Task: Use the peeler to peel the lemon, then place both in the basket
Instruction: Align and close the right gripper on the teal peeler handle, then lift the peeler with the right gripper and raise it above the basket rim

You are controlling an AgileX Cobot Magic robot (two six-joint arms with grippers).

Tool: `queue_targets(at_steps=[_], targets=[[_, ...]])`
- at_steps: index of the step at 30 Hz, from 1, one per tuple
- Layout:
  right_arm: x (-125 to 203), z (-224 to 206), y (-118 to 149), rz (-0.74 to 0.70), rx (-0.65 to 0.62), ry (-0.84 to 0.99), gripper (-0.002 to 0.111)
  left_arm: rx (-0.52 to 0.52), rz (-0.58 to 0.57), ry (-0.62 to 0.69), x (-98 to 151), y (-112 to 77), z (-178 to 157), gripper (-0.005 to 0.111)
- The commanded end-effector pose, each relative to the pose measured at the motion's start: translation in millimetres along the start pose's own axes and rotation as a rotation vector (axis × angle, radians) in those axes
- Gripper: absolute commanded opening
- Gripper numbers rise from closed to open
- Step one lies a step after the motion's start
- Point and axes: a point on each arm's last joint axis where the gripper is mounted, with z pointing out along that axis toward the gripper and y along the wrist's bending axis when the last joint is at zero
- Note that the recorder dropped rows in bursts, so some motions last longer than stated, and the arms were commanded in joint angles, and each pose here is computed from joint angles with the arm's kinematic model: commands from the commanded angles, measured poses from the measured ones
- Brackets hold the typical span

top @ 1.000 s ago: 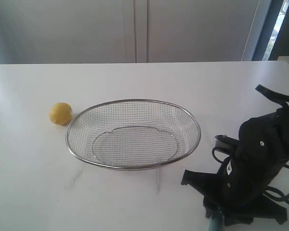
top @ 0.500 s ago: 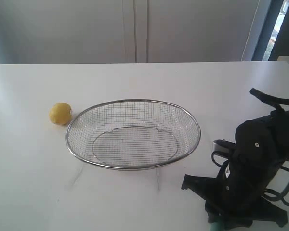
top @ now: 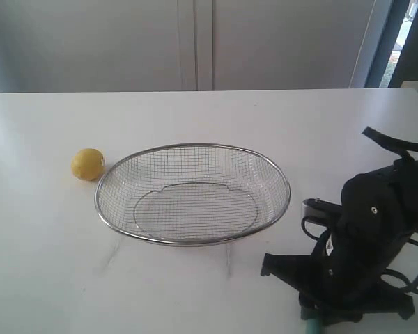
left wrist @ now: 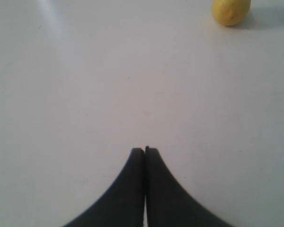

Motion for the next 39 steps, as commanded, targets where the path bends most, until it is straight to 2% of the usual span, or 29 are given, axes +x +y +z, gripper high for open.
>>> queue_targets(at_steps=[1,10,30,39], targets=[[-2,-16,-1,-0.070,-0.027,-0.076,0.000,0.013,-0.005,0.007,3,-1.1,1,0.000],[0,-31,-3,-0.141,-0.044,-0.124,0.000,0.013,-0.005,0.007,3,-1.1,1,0.000],[-3,-33,-3,-0.181,-0.045,-0.165,0.000,0.013,-0.005,0.007,3,-1.1,1,0.000],[0,-49,-4,-0.267,-0.073,-0.211,0.000,0.013,-0.005,0.007,3,-1.1,1,0.000]])
